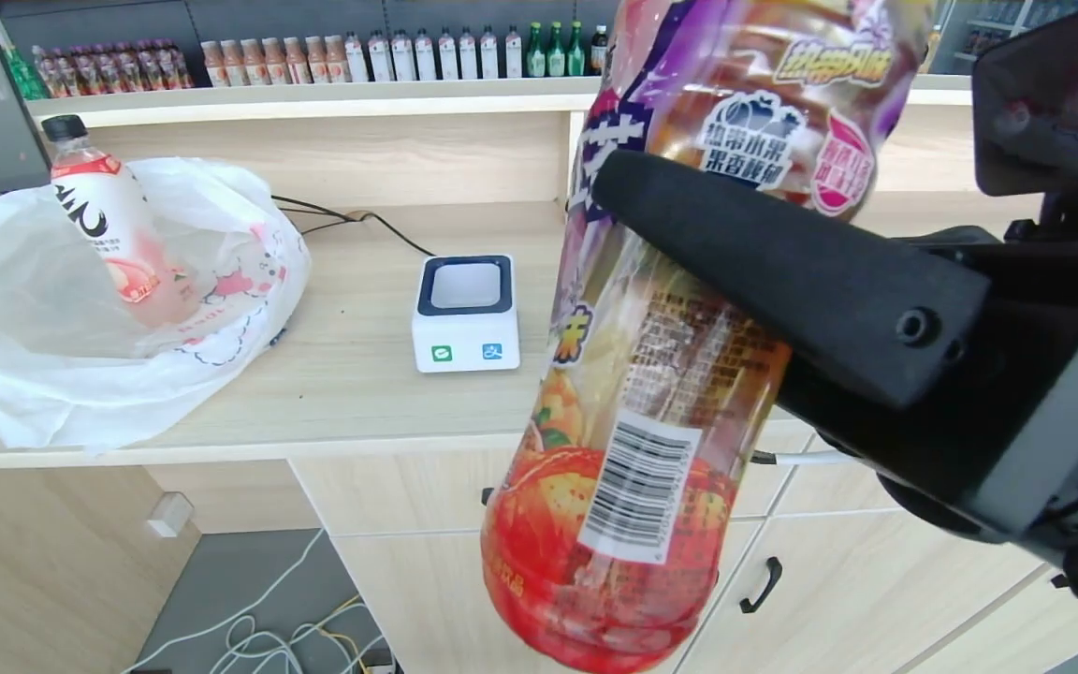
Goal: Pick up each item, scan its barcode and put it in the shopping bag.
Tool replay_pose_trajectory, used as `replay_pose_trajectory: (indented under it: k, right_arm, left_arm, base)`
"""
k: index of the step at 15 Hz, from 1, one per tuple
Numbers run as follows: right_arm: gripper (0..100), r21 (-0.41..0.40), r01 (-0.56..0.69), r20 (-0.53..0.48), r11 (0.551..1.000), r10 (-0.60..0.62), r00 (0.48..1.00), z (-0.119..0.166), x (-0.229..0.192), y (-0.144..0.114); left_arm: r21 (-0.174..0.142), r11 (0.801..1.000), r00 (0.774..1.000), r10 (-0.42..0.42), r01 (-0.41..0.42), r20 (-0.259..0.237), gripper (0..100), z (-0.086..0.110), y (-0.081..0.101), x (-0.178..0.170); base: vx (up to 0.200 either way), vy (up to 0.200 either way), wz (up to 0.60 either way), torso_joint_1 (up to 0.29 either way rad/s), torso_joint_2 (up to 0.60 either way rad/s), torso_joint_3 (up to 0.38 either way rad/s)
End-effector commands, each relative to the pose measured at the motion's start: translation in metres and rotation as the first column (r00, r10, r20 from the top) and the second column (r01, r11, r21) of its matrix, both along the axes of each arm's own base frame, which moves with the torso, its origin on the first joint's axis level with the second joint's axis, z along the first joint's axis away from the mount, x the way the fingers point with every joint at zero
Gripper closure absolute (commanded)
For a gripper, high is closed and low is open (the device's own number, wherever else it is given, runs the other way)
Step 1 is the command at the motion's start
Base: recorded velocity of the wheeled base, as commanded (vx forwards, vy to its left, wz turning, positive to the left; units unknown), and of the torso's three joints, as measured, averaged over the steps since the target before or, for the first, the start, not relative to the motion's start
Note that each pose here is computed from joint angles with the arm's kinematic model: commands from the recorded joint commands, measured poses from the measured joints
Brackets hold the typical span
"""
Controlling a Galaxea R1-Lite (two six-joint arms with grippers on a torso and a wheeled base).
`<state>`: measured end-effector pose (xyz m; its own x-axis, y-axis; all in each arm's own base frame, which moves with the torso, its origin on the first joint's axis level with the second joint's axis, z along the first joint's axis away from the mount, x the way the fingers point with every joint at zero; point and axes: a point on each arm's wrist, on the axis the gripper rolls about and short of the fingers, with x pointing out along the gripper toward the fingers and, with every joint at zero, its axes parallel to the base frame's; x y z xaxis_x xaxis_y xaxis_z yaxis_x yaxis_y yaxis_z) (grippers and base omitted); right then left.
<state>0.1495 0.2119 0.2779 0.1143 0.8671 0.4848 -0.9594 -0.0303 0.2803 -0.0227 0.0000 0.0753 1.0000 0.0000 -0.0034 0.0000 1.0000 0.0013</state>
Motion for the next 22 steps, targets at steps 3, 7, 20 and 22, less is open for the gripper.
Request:
replay_pose_trajectory:
  k: [3, 7, 20, 22]
  right_arm:
    - [100, -0.008, 0.004, -0.009, 1.000, -0.004, 1.000, -0.0157, 0.0122, 0.0133]
    - [100, 0.001, 0.000, -0.006, 1.000, 0.000, 1.000, -0.0148, 0.0113, 0.0121]
    - [100, 0.008, -0.008, -0.013, 1.000, 0.008, 1.000, -0.0130, 0.0108, 0.0115]
    - [100, 0.018, -0.006, -0.004, 1.000, 0.006, 1.000, -0.0119, 0.0095, 0.0099]
  left_arm:
    - [0.000, 1.000, 1.000, 0.000, 0.000, 0.000, 0, 0.0000, 0.0000, 0.0000]
    - [0.000, 1.000, 1.000, 0.000, 0.000, 0.000, 0, 0.0000, 0.0000, 0.0000]
    - [0.000, 1.000, 1.000, 0.000, 0.000, 0.000, 0, 0.0000, 0.0000, 0.0000]
    - [0.000, 1.000, 1.000, 0.000, 0.000, 0.000, 0, 0.0000, 0.0000, 0.0000]
  base:
    - [0.000, 0.000, 0.00, 0.000, 0.00, 0.000]
    - [0.000, 0.000, 0.00, 0.000, 0.00, 0.000]
    - [0.000, 0.000, 0.00, 0.000, 0.00, 0.000]
    - [0.000, 0.000, 0.00, 0.000, 0.00, 0.000]
